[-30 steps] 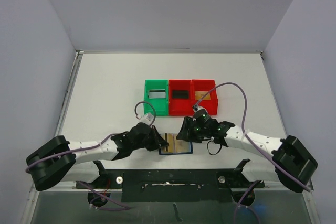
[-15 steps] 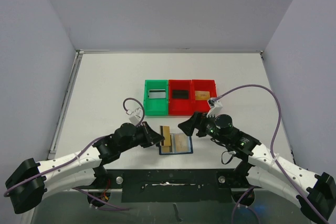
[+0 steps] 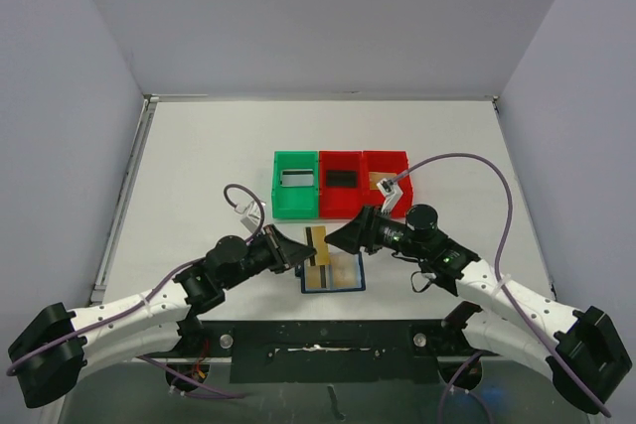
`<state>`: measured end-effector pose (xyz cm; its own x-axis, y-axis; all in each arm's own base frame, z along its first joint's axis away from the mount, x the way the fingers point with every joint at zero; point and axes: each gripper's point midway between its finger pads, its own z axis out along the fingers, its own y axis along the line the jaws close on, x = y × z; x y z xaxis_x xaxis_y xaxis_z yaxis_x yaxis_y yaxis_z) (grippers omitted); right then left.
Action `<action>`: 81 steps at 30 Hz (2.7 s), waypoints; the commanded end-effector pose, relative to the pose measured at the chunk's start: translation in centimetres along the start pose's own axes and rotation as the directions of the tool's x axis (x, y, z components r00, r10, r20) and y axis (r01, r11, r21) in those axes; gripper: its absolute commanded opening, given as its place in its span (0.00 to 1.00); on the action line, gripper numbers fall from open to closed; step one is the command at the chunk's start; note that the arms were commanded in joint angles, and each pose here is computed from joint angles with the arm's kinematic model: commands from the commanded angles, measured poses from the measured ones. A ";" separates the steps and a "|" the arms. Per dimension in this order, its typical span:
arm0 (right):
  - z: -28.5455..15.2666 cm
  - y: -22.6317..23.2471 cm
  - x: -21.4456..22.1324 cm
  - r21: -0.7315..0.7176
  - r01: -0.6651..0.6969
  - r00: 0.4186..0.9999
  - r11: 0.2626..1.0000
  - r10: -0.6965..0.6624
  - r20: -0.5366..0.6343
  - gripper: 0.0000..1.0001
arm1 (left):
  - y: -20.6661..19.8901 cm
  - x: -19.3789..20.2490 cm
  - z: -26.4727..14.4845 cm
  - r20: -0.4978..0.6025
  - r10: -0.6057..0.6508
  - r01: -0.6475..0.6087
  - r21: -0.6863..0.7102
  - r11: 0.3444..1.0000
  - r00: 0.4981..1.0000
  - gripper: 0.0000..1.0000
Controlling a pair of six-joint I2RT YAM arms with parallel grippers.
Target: Take the credit cards out of the card holder
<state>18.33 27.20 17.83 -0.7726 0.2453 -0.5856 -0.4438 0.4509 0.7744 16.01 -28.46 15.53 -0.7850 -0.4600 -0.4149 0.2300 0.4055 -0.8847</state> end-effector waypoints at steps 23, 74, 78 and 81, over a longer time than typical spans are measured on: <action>-2.1 6.4 -1.1 -0.427 -0.009 0.995 0.904 -0.033 -0.091 0.53 | -8.5 -2.0 -2.2 0.025 -0.001 -0.008 0.358 0.934 1.000 0.00; -2.7 6.3 -6.8 -0.183 0.217 0.976 0.959 -0.208 0.068 0.00 | -2.2 -3.2 -2.5 0.081 0.070 -0.070 -0.001 0.998 0.994 0.67; -5.4 -0.4 -11.3 0.322 0.393 0.882 0.861 -0.452 0.132 0.00 | 0.7 -4.5 -4.1 0.101 0.127 -0.103 -0.214 0.971 0.987 0.68; -8.0 -4.4 -13.9 0.573 0.487 0.773 0.659 -0.631 0.068 0.00 | 2.0 -4.7 -4.9 0.072 0.168 -0.138 -0.309 0.941 0.983 0.69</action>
<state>22.81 23.21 29.25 -0.4558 0.2592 -0.8515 -0.6553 0.5497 0.5181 16.69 -24.76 18.67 -0.7185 -0.4937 -0.4899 0.2243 0.5022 -0.8351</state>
